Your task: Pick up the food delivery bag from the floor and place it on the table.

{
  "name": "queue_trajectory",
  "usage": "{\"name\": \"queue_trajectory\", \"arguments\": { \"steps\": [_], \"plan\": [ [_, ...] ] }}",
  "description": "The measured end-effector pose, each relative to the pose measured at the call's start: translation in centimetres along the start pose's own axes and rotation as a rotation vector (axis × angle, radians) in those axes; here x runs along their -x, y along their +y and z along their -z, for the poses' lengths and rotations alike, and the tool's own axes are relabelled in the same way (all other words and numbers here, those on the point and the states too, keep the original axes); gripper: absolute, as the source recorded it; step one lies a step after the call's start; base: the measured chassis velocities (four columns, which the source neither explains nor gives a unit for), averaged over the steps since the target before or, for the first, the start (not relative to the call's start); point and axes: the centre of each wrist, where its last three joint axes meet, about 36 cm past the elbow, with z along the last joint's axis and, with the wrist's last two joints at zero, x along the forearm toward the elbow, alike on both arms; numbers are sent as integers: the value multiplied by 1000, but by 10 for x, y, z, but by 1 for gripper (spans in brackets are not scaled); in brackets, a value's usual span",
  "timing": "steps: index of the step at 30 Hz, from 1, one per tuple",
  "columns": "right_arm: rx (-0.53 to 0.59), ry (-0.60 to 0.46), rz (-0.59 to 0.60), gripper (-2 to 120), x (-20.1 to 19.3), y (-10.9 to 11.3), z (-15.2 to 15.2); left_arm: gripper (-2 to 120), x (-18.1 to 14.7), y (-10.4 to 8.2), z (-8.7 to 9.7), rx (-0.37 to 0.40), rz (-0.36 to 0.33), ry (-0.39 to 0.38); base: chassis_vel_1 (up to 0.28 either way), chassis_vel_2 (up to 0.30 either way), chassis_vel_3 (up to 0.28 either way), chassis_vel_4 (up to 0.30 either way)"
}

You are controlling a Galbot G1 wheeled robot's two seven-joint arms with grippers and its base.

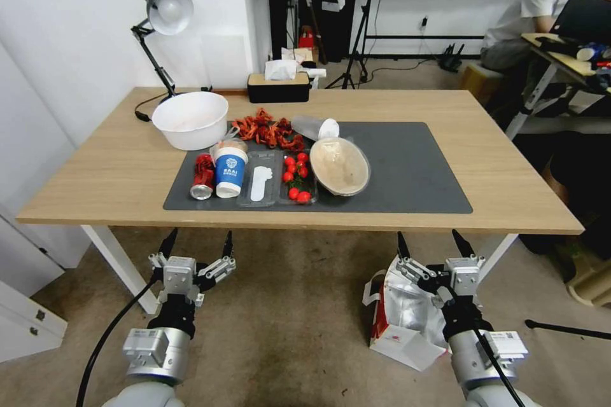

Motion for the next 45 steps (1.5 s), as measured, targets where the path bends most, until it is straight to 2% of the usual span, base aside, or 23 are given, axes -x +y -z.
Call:
{"name": "queue_trajectory", "arguments": {
  "steps": [2, 3, 5, 6, 8, 9, 10, 11, 13, 27, 34, 45],
  "plan": [
    [14, 66, -12, 100, 3, -31, -20, 100, 12, 9, -15, -46, -2, 25, 0, 0, 0, 0],
    [14, 66, -12, 100, 3, -31, -20, 100, 12, 9, -15, -46, -2, 25, 0, 0, 0, 0],
    [33, 101, -17, 100, 5, -57, -30, 100, 26, 20, -31, -95, 1, 52, 0, 0, 0, 0],
    [33, 101, -17, 100, 5, -57, -30, 100, 26, 20, -31, -95, 1, 52, 0, 0, 0, 0],
    [43, 92, -2, 100, 9, -66, -26, 100, 40, 33, -44, -144, 10, 77, 0, 0, 0, 0],
    [45, 92, 4, 100, 10, -66, -26, 100, 45, 42, -46, -156, 12, 76, 0, 0, 0, 0],
    [45, 92, 4, 100, 10, -66, -26, 100, 45, 42, -46, -156, 12, 76, 0, 0, 0, 0],
    [44, 92, 4, 100, 10, -67, -26, 100, 47, 52, -43, -152, 18, 55, 0, 0, 0, 0],
    [46, 92, 7, 100, 10, -66, -26, 100, 47, 57, -42, -151, 14, 28, 0, 0, 0, 0],
    [38, 97, 26, 100, 9, -64, -26, 100, 41, 62, -40, -124, 16, -16, 0, 0, 0, 0],
    [39, 40, 85, 100, 7, -60, -27, 100, 35, 64, -40, -107, 32, -61, 0, 0, 0, 0],
    [36, 34, 93, 100, 3, -59, -24, 100, 29, 58, -48, -128, 33, -39, 0, 0, 0, 0]
  ]
}}
